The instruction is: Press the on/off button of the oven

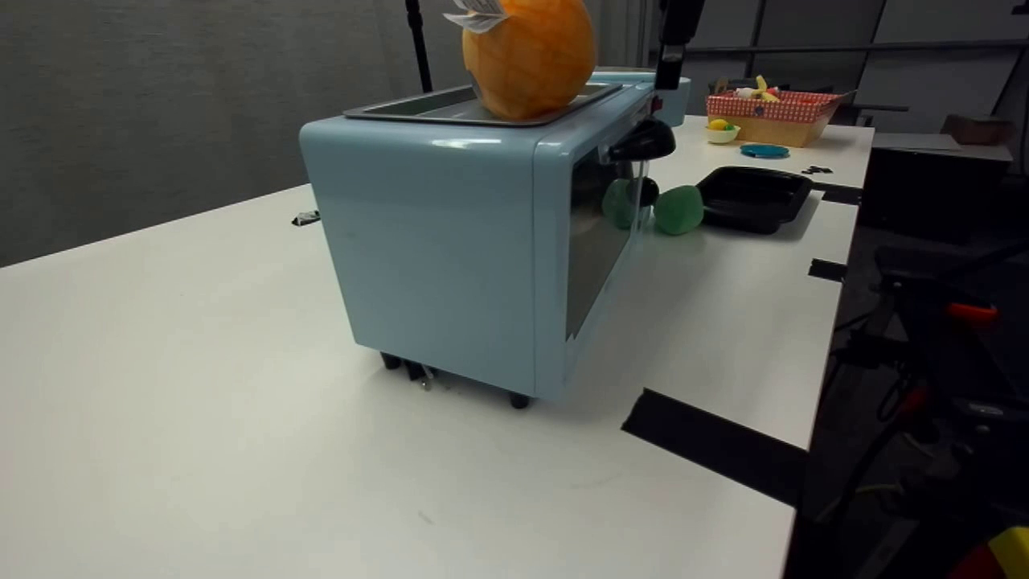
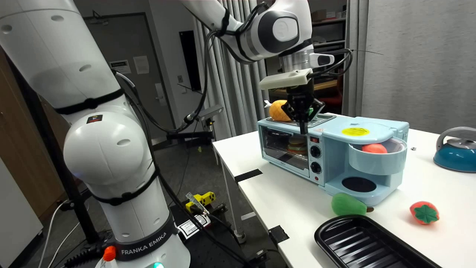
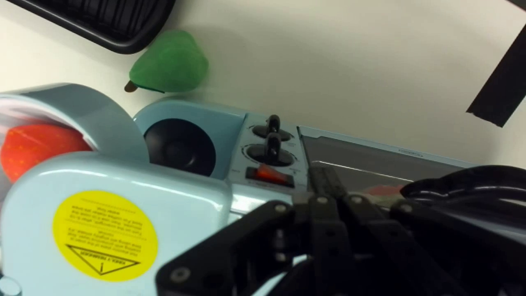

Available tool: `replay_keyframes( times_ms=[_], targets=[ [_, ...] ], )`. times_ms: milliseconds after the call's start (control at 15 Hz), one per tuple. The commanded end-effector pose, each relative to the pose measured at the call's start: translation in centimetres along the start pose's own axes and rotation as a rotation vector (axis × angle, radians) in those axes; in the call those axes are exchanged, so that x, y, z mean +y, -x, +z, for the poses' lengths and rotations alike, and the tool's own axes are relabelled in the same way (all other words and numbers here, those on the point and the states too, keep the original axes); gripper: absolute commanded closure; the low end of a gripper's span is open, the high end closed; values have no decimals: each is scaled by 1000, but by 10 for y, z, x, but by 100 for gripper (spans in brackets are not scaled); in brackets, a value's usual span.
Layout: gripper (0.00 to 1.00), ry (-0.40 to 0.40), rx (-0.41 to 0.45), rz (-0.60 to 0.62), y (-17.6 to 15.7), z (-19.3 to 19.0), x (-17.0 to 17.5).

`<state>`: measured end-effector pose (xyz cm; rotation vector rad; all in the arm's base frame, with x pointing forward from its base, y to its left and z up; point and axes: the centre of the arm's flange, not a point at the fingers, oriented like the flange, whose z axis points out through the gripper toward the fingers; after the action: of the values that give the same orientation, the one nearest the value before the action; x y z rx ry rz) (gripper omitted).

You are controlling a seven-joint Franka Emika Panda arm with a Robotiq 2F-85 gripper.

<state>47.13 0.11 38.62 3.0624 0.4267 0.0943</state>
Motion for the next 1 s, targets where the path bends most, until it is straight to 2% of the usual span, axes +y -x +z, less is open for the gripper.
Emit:
replay_keyframes(
  times_ms=[0, 267, 667, 933],
  targets=[
    [100, 4, 48, 12, 20, -13, -18],
    [100, 13, 92, 37, 31, -18, -23],
    [100, 46, 228, 114, 40, -25, -23],
    [100, 64, 269, 136, 43, -23, -24]
  ],
)
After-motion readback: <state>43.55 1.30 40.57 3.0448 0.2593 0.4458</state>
